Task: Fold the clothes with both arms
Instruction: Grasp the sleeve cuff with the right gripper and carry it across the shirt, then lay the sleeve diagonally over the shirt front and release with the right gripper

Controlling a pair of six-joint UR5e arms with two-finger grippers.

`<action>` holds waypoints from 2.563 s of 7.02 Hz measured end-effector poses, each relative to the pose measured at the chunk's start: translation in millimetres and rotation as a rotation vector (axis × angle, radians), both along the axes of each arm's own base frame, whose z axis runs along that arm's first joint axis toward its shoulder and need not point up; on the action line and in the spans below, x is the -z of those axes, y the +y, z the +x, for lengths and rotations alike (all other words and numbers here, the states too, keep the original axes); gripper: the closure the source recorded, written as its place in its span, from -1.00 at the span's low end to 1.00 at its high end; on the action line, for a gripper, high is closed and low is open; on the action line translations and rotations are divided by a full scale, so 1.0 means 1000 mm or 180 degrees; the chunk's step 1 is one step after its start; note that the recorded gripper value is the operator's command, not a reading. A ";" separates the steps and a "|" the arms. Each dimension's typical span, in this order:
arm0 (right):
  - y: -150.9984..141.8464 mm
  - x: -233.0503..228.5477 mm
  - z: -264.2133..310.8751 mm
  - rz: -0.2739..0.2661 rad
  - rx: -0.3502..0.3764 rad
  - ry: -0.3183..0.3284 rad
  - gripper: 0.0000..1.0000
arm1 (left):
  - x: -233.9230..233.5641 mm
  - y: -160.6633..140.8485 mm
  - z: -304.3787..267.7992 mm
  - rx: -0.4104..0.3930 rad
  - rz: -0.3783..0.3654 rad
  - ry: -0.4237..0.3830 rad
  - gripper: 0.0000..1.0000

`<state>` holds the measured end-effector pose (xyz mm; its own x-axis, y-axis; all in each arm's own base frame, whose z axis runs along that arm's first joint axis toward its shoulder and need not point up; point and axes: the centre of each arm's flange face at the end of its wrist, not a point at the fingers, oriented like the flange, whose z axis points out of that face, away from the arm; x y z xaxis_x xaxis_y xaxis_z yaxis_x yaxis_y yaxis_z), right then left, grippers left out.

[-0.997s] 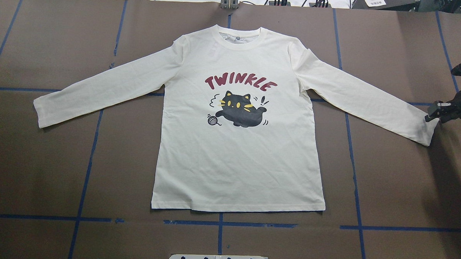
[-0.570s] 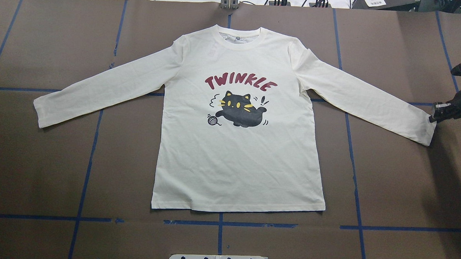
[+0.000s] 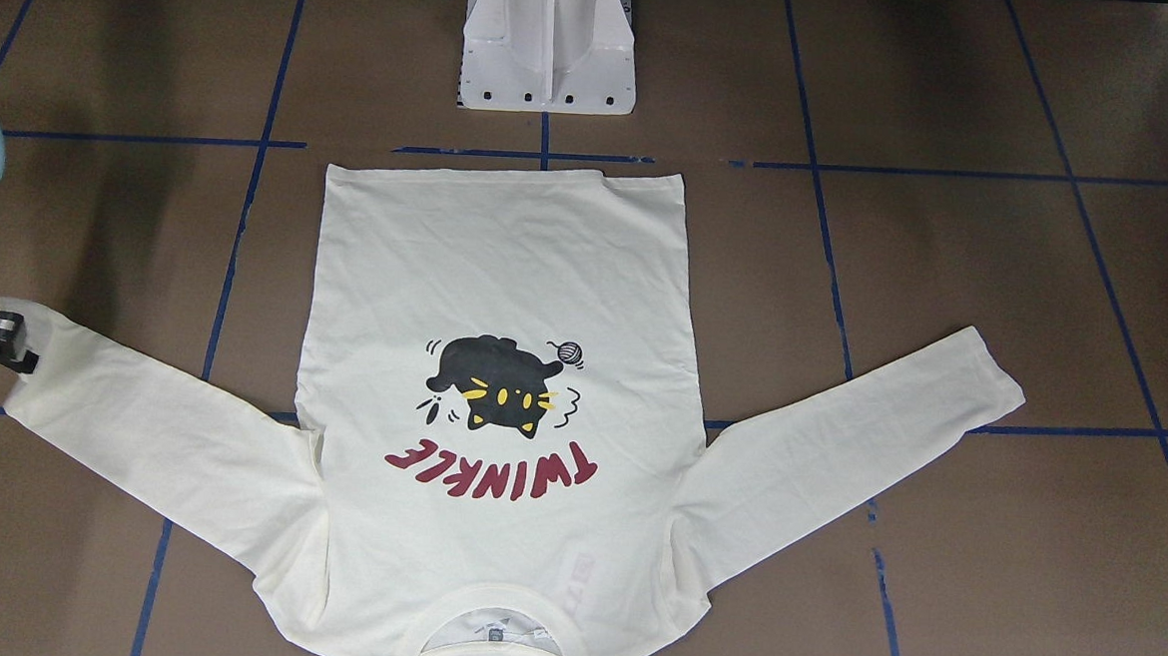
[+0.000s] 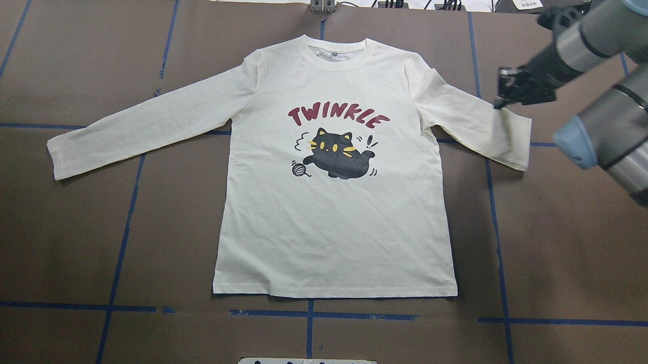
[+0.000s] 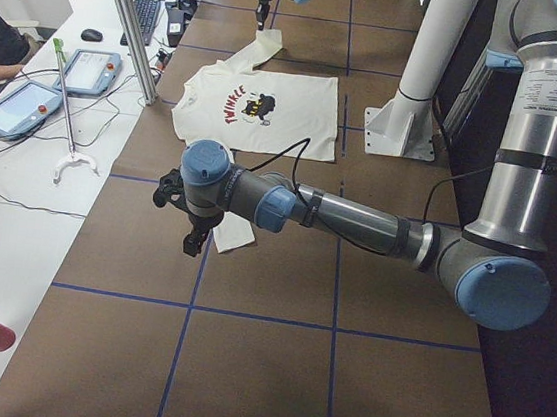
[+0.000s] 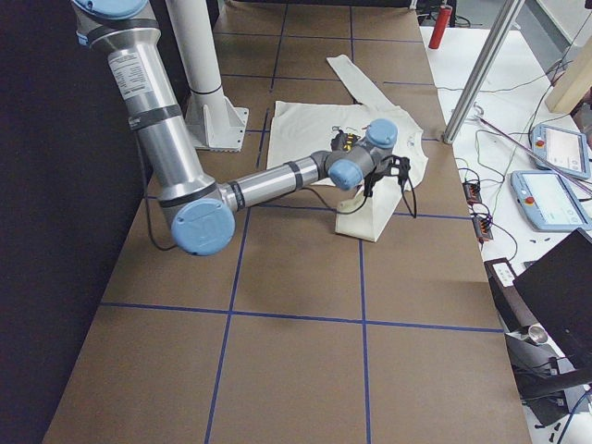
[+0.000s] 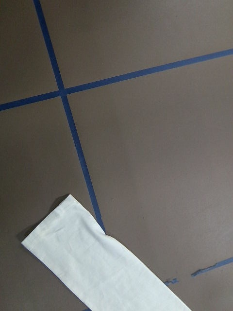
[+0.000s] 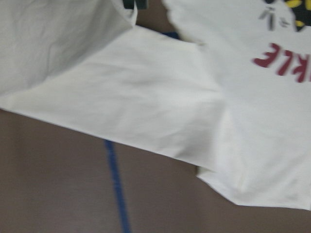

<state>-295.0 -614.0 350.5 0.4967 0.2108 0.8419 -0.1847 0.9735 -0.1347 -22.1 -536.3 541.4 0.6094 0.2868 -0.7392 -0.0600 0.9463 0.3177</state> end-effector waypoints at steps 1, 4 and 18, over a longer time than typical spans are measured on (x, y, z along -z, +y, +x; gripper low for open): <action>-0.013 0.091 -0.061 -0.0014 -0.0155 -0.0076 1.00 | 0.000 0.000 0.000 0.0000 0.0028 0.0002 -1.00; 0.041 0.266 -0.293 0.0582 -0.0311 -0.0248 0.23 | 0.003 0.000 0.000 0.0004 0.0061 0.0008 -1.00; 0.127 0.215 -0.176 0.0492 -0.0910 -0.0515 -1.00 | -0.085 -0.014 0.258 0.0254 -0.0598 -0.0281 1.00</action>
<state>-471.2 -487.2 135.4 0.2938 0.1859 0.9376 -0.4407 0.8968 -0.0397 236.1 -550.3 626.3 0.6893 0.0974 -0.7179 -0.0024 0.9912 0.1321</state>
